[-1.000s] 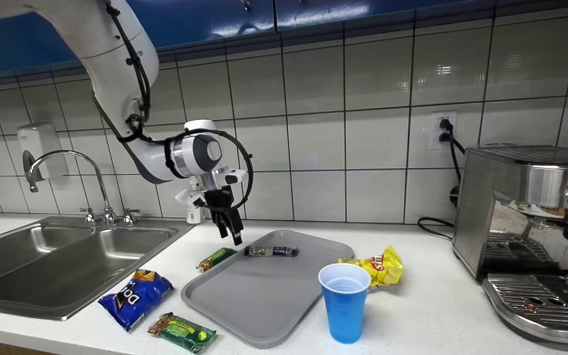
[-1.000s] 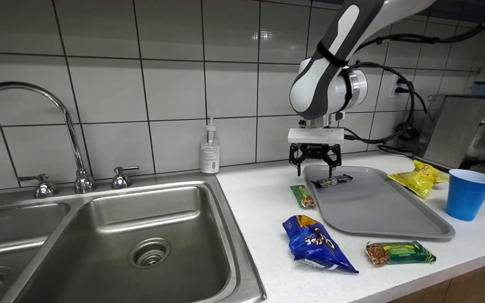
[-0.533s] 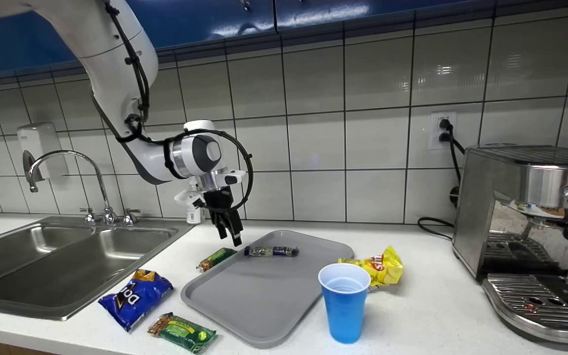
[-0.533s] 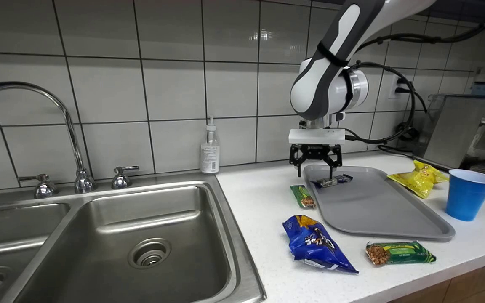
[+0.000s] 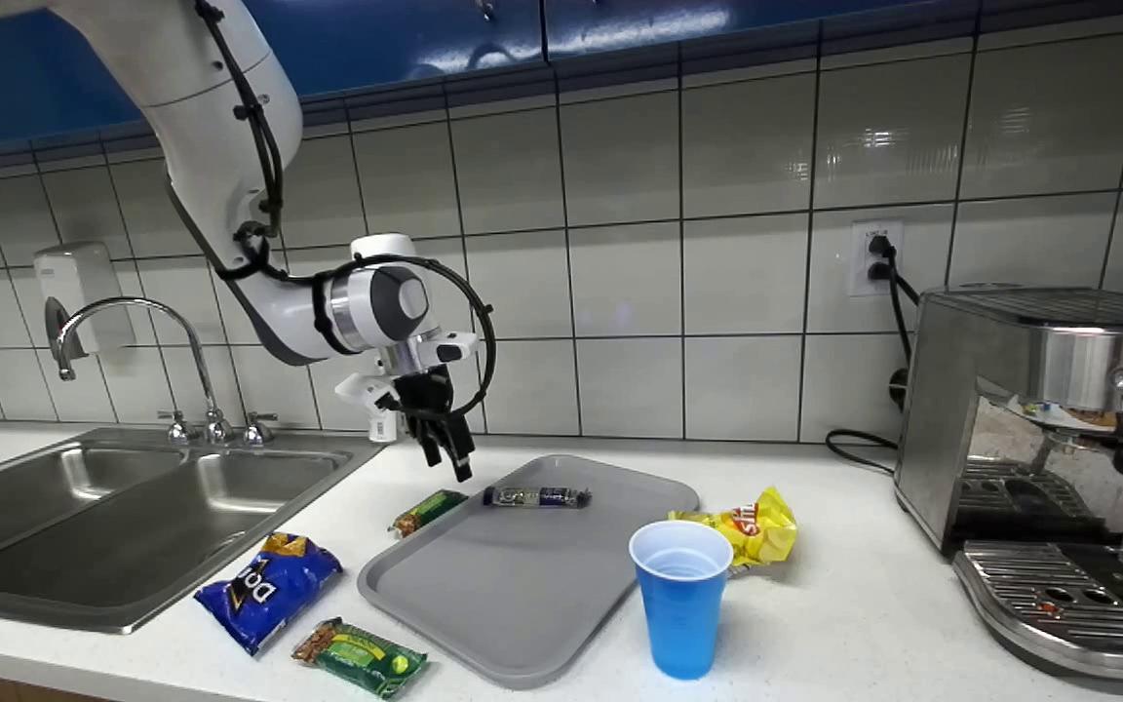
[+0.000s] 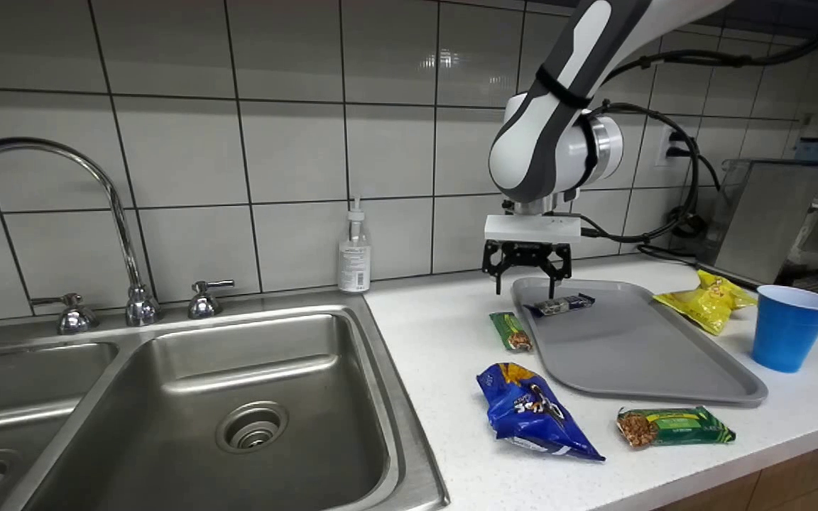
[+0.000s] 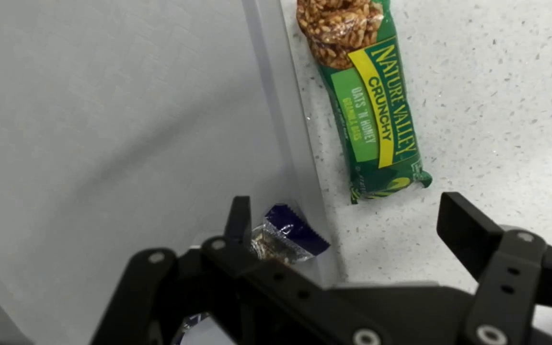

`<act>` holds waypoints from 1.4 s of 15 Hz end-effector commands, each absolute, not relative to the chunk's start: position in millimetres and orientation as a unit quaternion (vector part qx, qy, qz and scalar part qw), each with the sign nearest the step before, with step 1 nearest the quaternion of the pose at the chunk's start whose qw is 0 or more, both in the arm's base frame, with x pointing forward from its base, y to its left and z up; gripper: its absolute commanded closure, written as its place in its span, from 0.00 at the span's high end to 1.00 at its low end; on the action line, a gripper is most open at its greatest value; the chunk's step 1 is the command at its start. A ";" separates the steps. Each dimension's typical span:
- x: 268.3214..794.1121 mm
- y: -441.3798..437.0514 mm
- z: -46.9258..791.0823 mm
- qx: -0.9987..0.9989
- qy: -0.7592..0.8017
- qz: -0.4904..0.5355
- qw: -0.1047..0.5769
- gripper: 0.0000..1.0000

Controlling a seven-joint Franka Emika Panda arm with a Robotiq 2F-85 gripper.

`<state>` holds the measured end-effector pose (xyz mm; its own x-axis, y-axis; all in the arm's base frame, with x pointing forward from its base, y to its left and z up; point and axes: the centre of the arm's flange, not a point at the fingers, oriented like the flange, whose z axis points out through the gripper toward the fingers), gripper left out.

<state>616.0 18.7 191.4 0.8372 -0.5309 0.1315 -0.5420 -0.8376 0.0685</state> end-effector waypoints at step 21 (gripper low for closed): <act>479.8 101.3 264.8 0.992 -0.096 0.079 -0.009 1.00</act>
<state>504.0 94.2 253.7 0.9581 -0.2349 0.1636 -0.2350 -0.9718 -0.0189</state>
